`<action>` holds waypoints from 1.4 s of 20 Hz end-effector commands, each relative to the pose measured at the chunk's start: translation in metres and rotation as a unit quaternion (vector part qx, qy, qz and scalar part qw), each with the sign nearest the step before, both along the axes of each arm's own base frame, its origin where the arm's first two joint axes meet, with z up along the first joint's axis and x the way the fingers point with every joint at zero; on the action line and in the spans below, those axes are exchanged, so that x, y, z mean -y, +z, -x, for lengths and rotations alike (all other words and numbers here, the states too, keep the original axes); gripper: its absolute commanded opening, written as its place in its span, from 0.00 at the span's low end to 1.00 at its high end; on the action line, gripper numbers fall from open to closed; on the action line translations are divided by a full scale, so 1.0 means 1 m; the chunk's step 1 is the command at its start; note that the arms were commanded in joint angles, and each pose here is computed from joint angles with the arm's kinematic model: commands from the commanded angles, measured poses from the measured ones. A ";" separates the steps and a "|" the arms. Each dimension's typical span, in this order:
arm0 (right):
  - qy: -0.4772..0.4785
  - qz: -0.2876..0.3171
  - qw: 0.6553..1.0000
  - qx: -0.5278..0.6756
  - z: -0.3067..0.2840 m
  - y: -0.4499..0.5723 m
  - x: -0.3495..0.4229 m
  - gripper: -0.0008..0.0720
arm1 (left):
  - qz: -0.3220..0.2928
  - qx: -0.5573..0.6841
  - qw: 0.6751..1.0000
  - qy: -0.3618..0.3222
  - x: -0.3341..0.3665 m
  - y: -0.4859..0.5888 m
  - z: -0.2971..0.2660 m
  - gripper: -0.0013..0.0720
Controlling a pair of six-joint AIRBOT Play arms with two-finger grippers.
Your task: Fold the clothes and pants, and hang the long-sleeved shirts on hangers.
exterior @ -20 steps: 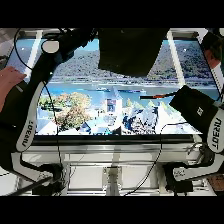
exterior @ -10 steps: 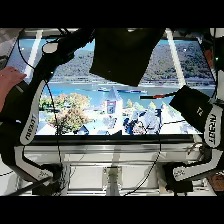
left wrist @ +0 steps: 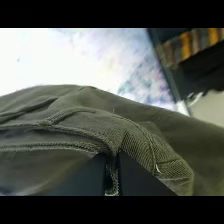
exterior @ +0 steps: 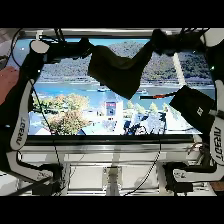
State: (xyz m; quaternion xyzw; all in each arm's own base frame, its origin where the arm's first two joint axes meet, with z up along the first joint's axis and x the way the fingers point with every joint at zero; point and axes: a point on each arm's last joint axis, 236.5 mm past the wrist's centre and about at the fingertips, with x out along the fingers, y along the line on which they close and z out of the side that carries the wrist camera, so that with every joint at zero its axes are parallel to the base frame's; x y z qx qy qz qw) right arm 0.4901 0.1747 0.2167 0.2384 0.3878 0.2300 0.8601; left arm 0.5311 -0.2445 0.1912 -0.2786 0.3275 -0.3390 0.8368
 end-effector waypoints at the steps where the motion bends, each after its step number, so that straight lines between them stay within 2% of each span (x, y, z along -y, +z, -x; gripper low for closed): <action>1: 0.033 -0.001 0.999 -0.040 0.041 -0.035 -0.031 0.04 | -0.050 -0.024 0.998 -0.013 -0.012 -0.006 0.036 0.06; 4: 0.036 -0.029 0.995 -0.087 0.079 -0.073 -0.047 0.04 | -0.101 -0.062 0.993 0.020 -0.040 -0.031 0.075 0.06; 7: 0.061 -0.051 0.987 -0.140 0.136 -0.100 -0.064 0.04 | -0.135 -0.107 0.985 0.014 -0.056 -0.063 0.132 0.06; 11: 0.090 -0.048 0.975 -0.197 0.198 -0.120 -0.075 0.04 | -0.210 -0.122 0.968 0.063 -0.101 -0.090 0.179 0.06; 13: 0.103 -0.040 0.973 -0.205 0.210 -0.119 -0.073 0.04 | -0.223 -0.112 0.965 0.083 -0.115 -0.081 0.192 0.06; 17: 0.115 -0.018 0.964 -0.238 0.227 -0.128 -0.067 0.04 | -0.238 -0.140 0.960 0.053 -0.115 -0.083 0.222 0.06; 21: 0.140 0.032 0.941 -0.305 0.262 -0.153 -0.050 0.04 | -0.279 -0.236 0.931 -0.001 -0.121 -0.116 0.260 0.06; 26: 0.194 0.048 0.908 -0.369 0.309 -0.151 -0.043 0.04 | -0.336 -0.259 0.906 0.006 -0.148 -0.128 0.271 0.06; 28: 0.208 0.037 0.904 -0.371 0.319 -0.141 -0.045 0.04 | -0.378 -0.284 0.881 0.012 -0.171 -0.132 0.288 0.06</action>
